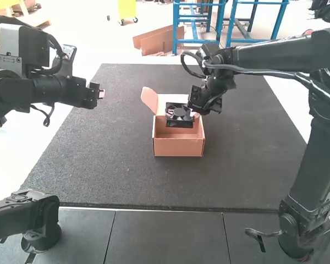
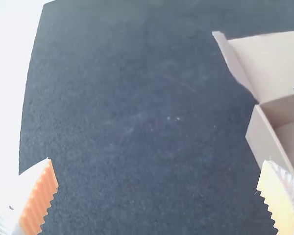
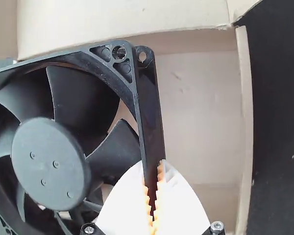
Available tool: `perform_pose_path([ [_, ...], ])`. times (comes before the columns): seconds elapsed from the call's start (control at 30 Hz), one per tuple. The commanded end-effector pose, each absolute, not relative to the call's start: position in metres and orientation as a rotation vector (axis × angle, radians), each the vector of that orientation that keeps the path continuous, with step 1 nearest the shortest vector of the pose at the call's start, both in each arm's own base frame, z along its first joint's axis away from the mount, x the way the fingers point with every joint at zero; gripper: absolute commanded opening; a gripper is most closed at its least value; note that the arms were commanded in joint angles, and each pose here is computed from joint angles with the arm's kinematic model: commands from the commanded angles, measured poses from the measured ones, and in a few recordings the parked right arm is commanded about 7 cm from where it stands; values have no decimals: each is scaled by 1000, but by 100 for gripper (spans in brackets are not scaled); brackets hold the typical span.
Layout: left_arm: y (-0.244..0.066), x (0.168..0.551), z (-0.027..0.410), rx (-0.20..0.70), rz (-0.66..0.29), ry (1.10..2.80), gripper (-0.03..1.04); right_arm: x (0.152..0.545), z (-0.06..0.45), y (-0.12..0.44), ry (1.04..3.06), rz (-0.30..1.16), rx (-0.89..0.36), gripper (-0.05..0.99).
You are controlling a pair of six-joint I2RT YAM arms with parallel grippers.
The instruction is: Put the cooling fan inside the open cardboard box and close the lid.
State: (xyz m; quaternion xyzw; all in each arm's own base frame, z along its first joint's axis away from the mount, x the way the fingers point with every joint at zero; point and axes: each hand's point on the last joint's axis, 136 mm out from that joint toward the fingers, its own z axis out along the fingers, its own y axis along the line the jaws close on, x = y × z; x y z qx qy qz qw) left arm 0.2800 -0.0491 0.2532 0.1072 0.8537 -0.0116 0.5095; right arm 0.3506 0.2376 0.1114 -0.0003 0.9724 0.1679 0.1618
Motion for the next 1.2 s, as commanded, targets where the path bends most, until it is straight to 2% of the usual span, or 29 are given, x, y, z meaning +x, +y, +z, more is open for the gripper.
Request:
perform_pose_path([
  [0.0,-48,278,259,237,-40,2035,97,360,121,252,2734,500,-51,0],
  [0.37,-49,278,260,240,-42,2032,97,361,87,256,2792,468,-66,0],
  [0.53,-49,278,260,240,-42,2032,97,369,91,263,2768,516,-77,23],
  [0.63,-49,279,255,244,-41,2050,97,377,107,269,2732,555,-78,30],
  [0.67,-50,279,253,247,-42,2056,97,379,114,273,2721,578,-84,41],
  [0.73,-51,281,247,251,-42,2074,97,381,129,280,2706,627,-98,74],
  [0.8,-51,285,246,239,-47,2080,97,382,145,284,2697,657,-116,92],
  [0.97,-54,295,243,234,-52,2087,97,408,196,261,2587,702,-51,92],
  [1.17,-56,309,242,235,-51,2107,97,426,225,215,2492,624,-29,92],
])
